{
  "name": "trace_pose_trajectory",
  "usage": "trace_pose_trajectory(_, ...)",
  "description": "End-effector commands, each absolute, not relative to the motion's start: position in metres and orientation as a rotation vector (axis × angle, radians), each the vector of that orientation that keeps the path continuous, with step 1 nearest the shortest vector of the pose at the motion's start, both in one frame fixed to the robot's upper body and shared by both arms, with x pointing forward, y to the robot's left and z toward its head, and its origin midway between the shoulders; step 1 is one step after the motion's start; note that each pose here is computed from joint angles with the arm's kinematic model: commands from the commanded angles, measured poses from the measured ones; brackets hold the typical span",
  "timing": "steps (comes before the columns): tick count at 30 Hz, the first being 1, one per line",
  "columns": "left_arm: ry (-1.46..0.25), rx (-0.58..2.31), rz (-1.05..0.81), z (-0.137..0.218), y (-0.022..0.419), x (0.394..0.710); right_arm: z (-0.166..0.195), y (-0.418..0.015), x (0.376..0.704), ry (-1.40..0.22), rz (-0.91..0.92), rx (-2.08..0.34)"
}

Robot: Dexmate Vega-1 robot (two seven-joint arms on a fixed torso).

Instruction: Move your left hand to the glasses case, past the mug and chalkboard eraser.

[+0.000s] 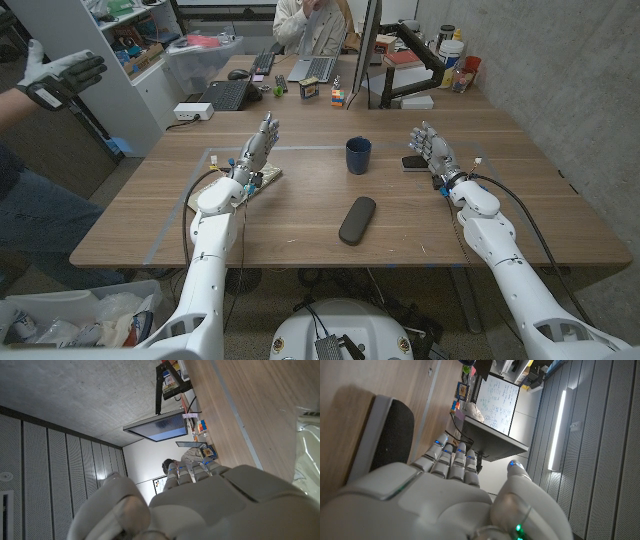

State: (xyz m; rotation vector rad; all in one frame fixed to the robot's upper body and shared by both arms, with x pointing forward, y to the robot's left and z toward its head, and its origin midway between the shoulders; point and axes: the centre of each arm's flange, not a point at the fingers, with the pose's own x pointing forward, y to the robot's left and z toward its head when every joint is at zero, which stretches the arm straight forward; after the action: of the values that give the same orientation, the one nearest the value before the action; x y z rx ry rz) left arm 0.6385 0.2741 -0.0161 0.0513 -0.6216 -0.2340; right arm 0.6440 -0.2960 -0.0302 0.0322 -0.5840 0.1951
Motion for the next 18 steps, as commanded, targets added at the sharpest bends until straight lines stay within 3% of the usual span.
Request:
trace_pose_trajectory(1,-0.643,0.087,-0.238,-0.012,0.269,0.629,-0.032,-0.296,0.641,-0.589,0.193,0.037)
trace_pose_trajectory(18,-0.678,0.152,-0.236,-0.006,0.263,0.618,-0.030,-0.297,0.637,-0.599,0.189,0.036)
